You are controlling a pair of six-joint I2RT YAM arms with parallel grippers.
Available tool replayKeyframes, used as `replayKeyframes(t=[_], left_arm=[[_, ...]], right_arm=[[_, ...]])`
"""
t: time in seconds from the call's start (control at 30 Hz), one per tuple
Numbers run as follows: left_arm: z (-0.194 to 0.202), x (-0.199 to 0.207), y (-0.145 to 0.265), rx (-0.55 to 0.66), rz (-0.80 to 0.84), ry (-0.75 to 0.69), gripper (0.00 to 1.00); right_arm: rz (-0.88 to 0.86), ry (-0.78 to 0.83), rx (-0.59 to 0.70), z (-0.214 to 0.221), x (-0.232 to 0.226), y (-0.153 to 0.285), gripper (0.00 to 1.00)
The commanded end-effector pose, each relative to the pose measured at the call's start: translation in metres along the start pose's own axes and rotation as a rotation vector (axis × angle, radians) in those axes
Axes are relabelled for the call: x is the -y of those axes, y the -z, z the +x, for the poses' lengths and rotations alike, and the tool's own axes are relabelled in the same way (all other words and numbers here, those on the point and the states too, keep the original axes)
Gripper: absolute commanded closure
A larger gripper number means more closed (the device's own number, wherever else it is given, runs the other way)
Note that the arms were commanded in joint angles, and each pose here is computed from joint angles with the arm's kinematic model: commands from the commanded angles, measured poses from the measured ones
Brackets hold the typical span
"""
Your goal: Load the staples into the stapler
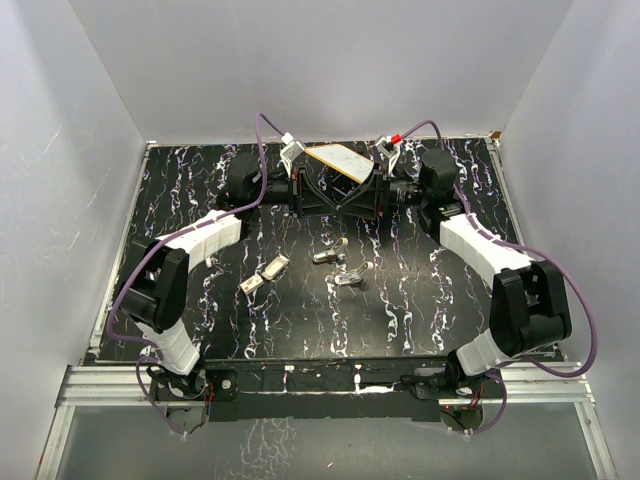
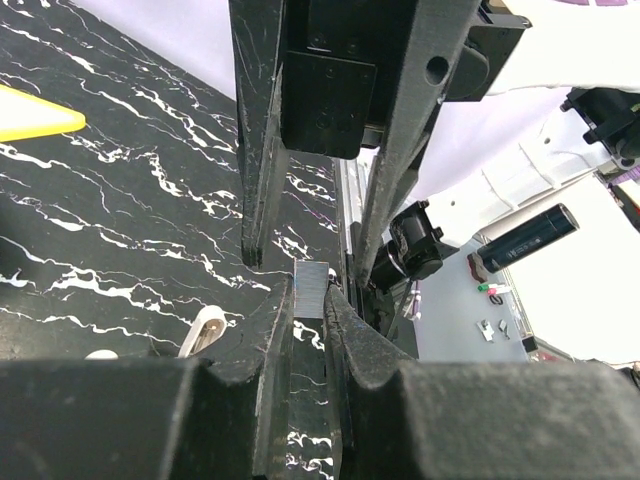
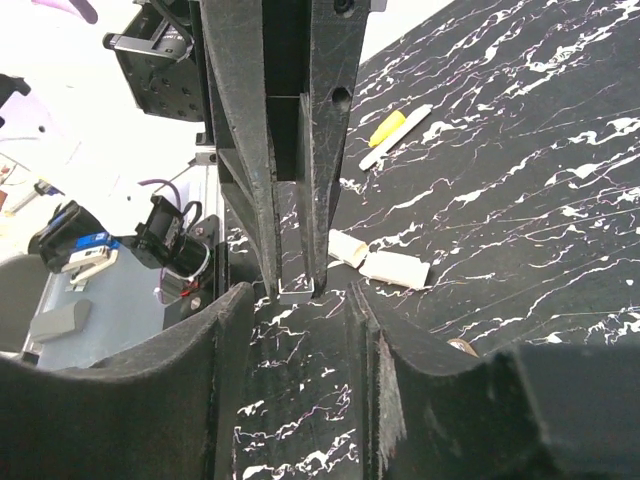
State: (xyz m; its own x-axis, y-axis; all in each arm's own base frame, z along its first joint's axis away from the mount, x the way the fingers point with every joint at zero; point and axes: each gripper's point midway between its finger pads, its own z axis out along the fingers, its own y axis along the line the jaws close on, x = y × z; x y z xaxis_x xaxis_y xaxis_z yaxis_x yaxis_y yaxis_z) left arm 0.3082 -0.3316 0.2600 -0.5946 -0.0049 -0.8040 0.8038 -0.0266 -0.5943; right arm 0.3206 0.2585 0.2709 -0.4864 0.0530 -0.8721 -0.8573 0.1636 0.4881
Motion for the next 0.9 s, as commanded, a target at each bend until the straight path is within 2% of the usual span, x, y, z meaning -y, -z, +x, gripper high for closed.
replayKeyframes(t=[0.0,0.87], left_arm=[[-0.0106,0.0236,0.0042,0.005,0.048,-0.085,0.94],[-0.0104,0.0276,0.0038,-0.005,0.074,-0.098,0.94]], right_arm=[[-0.034,0.014,0.030,-0.0101,-0.0064,-0.0039,0.58],[-0.090,-0.033,0.016,-0.0031,-0.0116,-0.0092,0.77]])
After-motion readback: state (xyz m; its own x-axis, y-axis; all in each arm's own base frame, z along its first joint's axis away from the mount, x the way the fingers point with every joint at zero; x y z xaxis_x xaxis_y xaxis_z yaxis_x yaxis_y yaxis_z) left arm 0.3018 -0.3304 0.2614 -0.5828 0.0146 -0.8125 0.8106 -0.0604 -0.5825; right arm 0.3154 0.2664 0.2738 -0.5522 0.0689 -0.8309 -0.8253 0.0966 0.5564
